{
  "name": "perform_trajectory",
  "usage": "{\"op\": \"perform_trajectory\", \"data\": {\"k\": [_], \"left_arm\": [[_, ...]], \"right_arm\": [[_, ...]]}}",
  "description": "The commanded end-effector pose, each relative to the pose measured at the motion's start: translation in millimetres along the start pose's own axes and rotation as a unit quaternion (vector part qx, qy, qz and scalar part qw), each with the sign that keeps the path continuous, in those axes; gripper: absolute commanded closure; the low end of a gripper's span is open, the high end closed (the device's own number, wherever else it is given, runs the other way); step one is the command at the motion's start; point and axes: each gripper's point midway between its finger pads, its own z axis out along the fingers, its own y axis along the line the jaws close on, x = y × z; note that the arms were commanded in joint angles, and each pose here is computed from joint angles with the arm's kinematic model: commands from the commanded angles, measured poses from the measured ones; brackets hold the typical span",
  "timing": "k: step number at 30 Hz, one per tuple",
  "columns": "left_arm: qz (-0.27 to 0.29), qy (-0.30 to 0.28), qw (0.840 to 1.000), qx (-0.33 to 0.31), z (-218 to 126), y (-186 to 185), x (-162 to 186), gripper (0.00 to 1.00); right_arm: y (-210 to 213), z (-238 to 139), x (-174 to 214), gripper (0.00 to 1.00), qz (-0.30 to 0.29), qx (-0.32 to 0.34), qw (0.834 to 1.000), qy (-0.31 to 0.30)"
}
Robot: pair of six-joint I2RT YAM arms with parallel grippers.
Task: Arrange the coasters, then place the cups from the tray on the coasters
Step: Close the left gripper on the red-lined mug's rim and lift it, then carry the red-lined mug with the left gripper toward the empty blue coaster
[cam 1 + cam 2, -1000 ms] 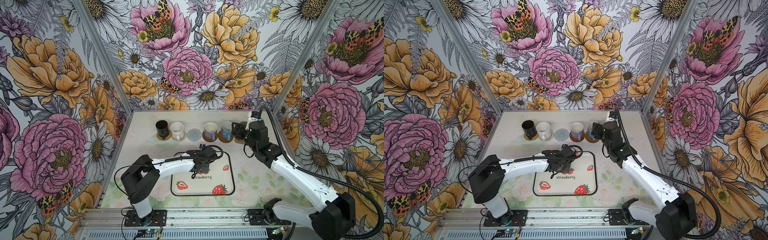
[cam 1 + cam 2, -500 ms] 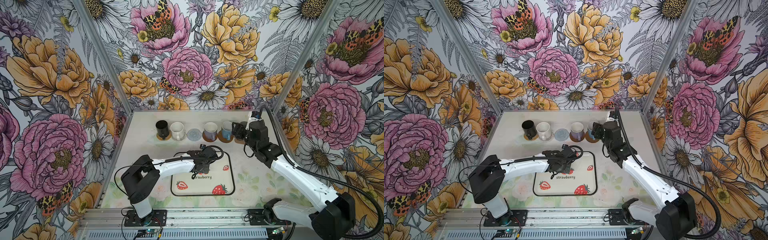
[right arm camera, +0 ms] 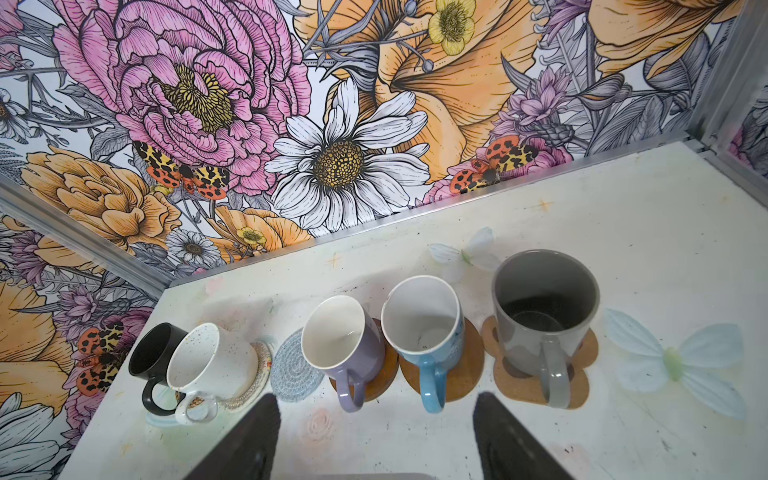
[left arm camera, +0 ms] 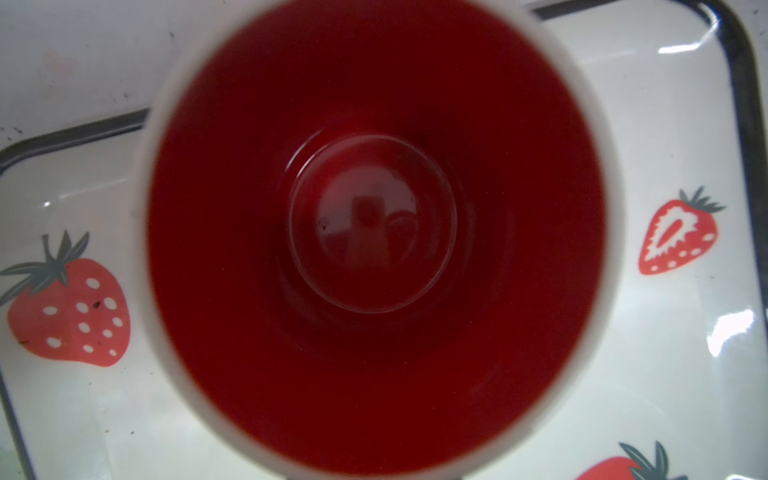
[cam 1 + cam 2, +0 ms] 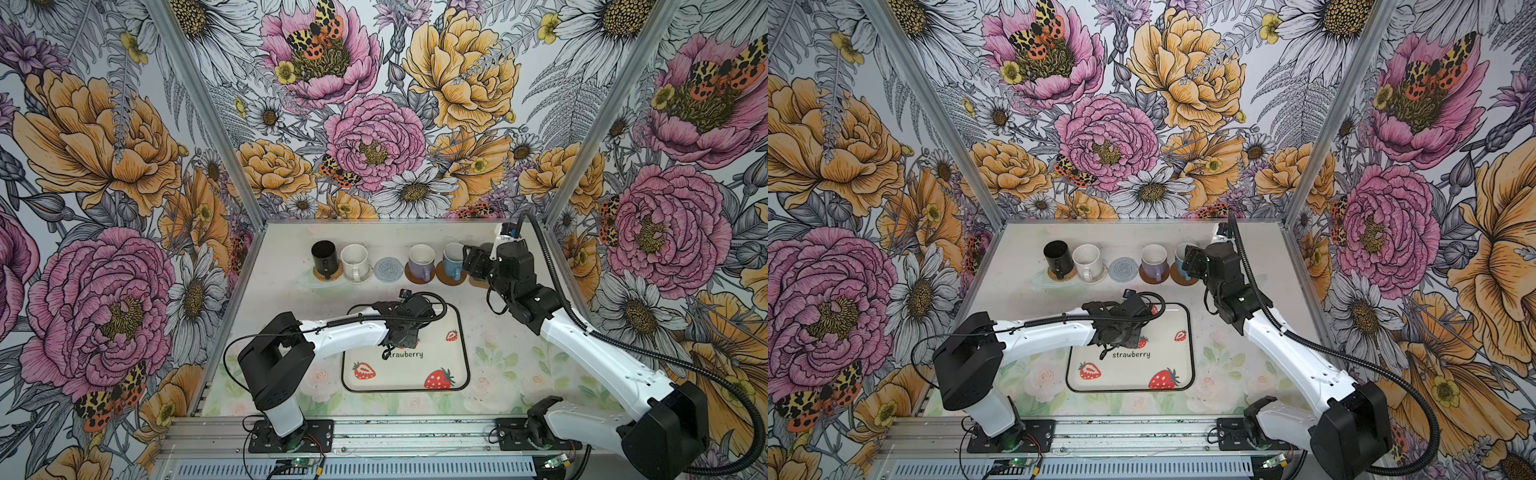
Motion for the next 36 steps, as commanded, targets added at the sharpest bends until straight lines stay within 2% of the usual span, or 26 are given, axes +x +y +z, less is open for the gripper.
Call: {"op": "perform_trajectory", "data": {"k": [1, 12, 36], "left_arm": [[-0.006, -0.052, 0.999, 0.011, -22, -2, -21, 1.0], [-0.016, -0.077, 0.997, 0.015, -39, 11, -32, 1.0], [-0.05, -0.136, 0.989, 0.003, -69, 55, -89, 1.0]], "right_arm": [[8, 1, -12, 0.24, 0.008, -0.014, 1.0, -0.014], [8, 2, -12, 0.24, 0.008, -0.015, 1.0, -0.012], [7, 6, -9, 0.24, 0.005, -0.017, 1.0, -0.005]]}}
